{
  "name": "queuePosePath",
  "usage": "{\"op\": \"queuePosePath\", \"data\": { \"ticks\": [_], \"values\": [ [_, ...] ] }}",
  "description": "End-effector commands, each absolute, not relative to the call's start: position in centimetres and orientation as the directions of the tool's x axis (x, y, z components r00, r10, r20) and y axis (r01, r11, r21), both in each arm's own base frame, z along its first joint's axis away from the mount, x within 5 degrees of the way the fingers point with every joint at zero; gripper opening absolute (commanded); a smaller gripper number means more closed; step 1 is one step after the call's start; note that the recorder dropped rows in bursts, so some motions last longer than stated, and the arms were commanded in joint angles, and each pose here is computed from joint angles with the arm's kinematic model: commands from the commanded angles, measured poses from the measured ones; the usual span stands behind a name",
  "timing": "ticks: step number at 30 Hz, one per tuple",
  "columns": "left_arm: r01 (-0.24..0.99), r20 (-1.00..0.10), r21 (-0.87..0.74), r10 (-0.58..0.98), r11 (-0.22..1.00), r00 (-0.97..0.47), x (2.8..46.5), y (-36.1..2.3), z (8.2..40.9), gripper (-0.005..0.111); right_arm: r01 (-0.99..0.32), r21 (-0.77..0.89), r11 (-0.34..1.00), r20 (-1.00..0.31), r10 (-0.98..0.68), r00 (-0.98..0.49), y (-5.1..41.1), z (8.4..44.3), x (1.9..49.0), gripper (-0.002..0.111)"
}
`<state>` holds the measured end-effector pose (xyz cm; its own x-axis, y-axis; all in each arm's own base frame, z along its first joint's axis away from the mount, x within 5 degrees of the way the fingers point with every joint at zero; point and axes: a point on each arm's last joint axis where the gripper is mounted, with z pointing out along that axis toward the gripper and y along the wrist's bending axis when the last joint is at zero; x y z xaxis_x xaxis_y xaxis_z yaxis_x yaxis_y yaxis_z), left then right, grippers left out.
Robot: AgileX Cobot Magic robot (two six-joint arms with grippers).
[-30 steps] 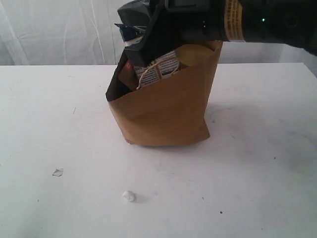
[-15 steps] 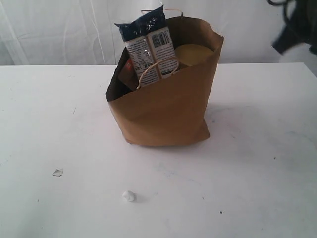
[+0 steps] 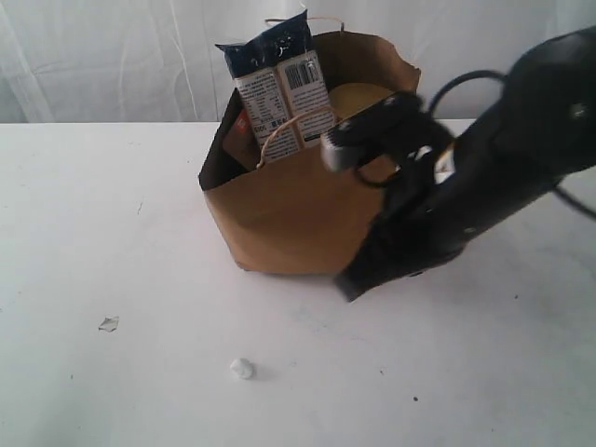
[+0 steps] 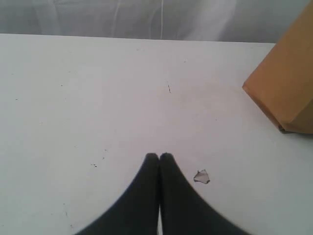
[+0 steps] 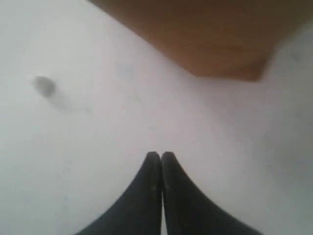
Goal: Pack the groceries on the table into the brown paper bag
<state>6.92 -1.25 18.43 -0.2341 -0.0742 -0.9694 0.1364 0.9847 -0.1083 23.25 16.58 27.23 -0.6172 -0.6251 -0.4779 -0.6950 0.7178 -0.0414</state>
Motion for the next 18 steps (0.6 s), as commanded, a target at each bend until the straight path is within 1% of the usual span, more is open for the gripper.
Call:
{"op": "queuePosePath", "data": {
  "ticks": [1,5,8,10,12,15,18],
  "values": [
    [0.133,-0.968,-0.117,-0.084,0.984,-0.234,6.9,-1.2,18.3,0.000,-0.819,0.029,0.573,-0.523,-0.689,-0.501,22.2,24.0,22.5,0.000],
    [0.133,-0.968,-0.117,-0.084,0.984,-0.234,6.9,-1.2,18.3,0.000,-0.854,0.066,0.515,-0.485,-0.732,-0.479,24.3,21.4,22.0,0.002],
    [0.133,-0.968,-0.117,-0.084,0.984,-0.234,6.9,-1.2,18.3,0.000,-0.860,0.074,0.505,-0.450,-0.752,-0.481,25.2,19.5,22.0,0.015],
    [0.133,-0.968,-0.117,-0.084,0.984,-0.234,6.9,-1.2,18.3,0.000,-0.855,0.065,0.514,-0.466,-0.742,-0.482,25.9,18.5,22.3,0.027],
    [0.133,-0.968,-0.117,-0.084,0.984,-0.234,6.9,-1.2,18.3,0.000,-0.839,0.073,0.539,-0.494,-0.711,-0.500,26.6,17.7,22.6,0.033],
    [0.133,-0.968,-0.117,-0.084,0.984,-0.234,6.9,-1.2,18.3,0.000,-0.814,0.118,0.569,-0.491,-0.679,-0.546,27.6,16.4,22.6,0.034],
    [0.133,-0.968,-0.117,-0.084,0.984,-0.234,6.9,-1.2,18.3,0.000,-0.807,0.133,0.576,-0.481,-0.674,-0.561,28.5,15.4,23.0,0.034]
  ]
}}
